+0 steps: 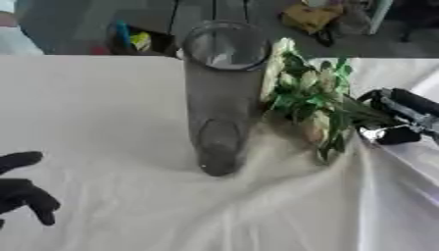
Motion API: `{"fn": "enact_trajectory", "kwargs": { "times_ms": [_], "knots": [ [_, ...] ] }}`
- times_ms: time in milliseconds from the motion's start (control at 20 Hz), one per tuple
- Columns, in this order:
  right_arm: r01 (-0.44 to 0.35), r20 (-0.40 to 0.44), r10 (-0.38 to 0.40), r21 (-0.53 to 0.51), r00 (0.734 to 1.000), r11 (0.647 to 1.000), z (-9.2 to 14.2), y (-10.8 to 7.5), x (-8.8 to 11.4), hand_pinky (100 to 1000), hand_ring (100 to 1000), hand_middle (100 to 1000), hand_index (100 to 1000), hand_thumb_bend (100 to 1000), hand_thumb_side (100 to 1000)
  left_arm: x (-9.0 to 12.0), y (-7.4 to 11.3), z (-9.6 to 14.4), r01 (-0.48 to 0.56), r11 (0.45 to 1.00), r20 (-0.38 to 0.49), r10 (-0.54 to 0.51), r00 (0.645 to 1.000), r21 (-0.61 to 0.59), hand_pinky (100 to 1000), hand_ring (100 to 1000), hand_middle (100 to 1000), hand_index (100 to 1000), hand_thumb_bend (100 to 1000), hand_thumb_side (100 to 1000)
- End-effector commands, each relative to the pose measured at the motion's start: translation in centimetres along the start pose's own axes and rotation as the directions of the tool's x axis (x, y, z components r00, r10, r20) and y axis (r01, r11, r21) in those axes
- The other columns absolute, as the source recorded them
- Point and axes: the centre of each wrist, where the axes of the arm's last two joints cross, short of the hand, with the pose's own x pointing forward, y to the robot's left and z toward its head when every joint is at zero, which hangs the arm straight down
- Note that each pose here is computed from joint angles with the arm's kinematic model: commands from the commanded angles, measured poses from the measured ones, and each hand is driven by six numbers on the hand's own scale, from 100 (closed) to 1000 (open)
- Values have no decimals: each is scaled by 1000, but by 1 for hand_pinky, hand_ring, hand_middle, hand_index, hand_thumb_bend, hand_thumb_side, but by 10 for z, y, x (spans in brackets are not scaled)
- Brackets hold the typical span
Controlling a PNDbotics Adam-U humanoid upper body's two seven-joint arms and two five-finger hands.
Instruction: Arrange flowers into the vase.
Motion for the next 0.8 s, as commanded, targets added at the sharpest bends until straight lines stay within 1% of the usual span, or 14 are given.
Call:
{"fn": "enact_trajectory", "kwargs": {
  "times_ms": [50, 200, 250, 400, 500, 600, 650, 800],
  "knots": [
    [-6, 3, 6, -19, 1000, 1000, 0, -10, 0, 145, 665, 100, 181, 100, 398, 5, -1, -5, 8, 1000, 25, -8, 1000, -13, 414, 562, 829, 775, 100, 1000],
    [8, 11, -7, -29, 1000, 1000, 0, -9, 0, 112, 627, 100, 164, 100, 382, 5, -1, -5, 9, 1000, 23, -9, 1000, -15, 413, 561, 828, 774, 100, 1000],
    [15, 15, -15, -34, 1000, 999, 0, -8, 1, 100, 602, 100, 153, 100, 366, 5, -1, -5, 9, 1000, 22, -9, 1000, -16, 412, 559, 827, 771, 100, 1000],
    [45, 24, -44, -56, 999, 997, 0, -7, 0, 100, 576, 100, 149, 100, 392, 5, -1, -6, 10, 1000, 21, -10, 1000, -19, 411, 558, 825, 769, 100, 1000],
    [59, 28, -57, -69, 998, 996, 0, -8, 0, 100, 554, 100, 146, 100, 447, 5, -1, -6, 10, 1000, 21, -9, 1000, -20, 409, 555, 824, 768, 100, 1000],
    [75, 36, -71, -96, 997, 993, -1, -11, 0, 100, 539, 100, 145, 100, 488, 5, -1, -6, 9, 1000, 20, -9, 1000, -22, 408, 553, 823, 767, 100, 1000],
    [83, 37, -80, -113, 996, 990, 0, -12, 0, 100, 521, 100, 142, 100, 527, 5, -1, -6, 9, 1000, 20, -8, 1000, -23, 408, 553, 823, 767, 100, 1000],
    [102, 33, -98, -163, 995, 981, 1, -16, 0, 100, 496, 100, 126, 100, 604, 5, -1, -6, 8, 1000, 19, -7, 1000, -26, 409, 554, 824, 769, 100, 1000]
  ]
}}
